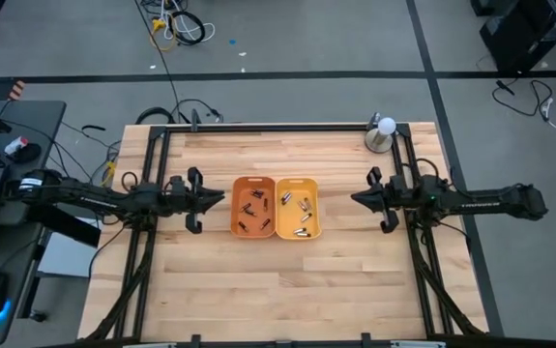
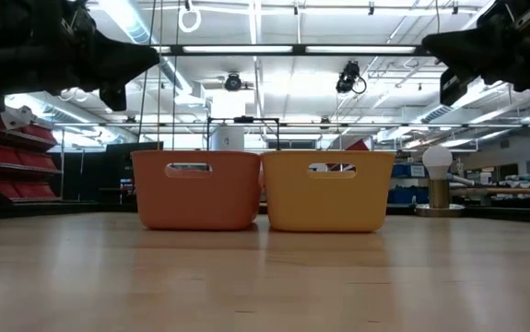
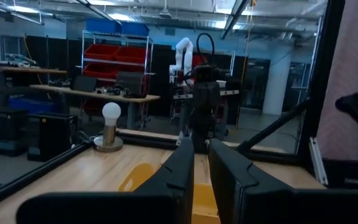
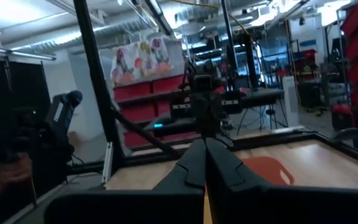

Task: Sort batteries
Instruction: Return to Home Position

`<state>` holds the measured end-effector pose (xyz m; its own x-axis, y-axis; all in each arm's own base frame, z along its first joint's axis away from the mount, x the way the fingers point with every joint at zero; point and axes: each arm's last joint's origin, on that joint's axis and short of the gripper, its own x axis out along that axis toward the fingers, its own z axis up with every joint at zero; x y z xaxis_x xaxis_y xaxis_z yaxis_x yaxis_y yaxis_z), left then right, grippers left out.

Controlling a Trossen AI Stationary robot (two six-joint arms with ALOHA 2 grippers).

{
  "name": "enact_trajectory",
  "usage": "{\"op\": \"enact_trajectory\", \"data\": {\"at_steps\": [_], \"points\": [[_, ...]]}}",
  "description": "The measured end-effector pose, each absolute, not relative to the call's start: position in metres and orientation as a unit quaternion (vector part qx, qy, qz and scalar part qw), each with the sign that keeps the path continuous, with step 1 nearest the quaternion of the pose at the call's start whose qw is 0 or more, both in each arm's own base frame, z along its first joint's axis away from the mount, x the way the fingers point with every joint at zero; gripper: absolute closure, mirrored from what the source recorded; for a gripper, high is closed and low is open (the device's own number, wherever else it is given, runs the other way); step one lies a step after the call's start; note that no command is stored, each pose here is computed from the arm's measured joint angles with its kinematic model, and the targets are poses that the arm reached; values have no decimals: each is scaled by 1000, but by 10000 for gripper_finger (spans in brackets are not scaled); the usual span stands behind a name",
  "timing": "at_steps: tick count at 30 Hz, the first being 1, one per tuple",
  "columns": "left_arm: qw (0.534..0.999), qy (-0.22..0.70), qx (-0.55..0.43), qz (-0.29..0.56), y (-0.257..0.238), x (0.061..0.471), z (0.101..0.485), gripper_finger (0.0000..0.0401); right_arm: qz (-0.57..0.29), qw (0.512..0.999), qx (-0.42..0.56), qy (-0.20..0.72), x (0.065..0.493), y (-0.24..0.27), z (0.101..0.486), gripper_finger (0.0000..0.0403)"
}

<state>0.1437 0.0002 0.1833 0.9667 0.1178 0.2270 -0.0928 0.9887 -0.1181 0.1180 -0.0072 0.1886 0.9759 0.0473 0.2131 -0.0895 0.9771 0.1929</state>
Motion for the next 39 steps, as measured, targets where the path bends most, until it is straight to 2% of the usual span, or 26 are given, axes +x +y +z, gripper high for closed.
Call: {"op": "enact_trajectory", "data": {"at_steps": [11,32,39], "points": [[983,-143,-95,71,2,139,189,355,39,986,94,-129,111,-8,194,403],[989,-85,-101,72,2,111,191,355,32,984,92,-151,102,-17,198,403],[989,-66,-103,77,3,103,190,355,39,987,95,-122,104,-17,192,403]]}}
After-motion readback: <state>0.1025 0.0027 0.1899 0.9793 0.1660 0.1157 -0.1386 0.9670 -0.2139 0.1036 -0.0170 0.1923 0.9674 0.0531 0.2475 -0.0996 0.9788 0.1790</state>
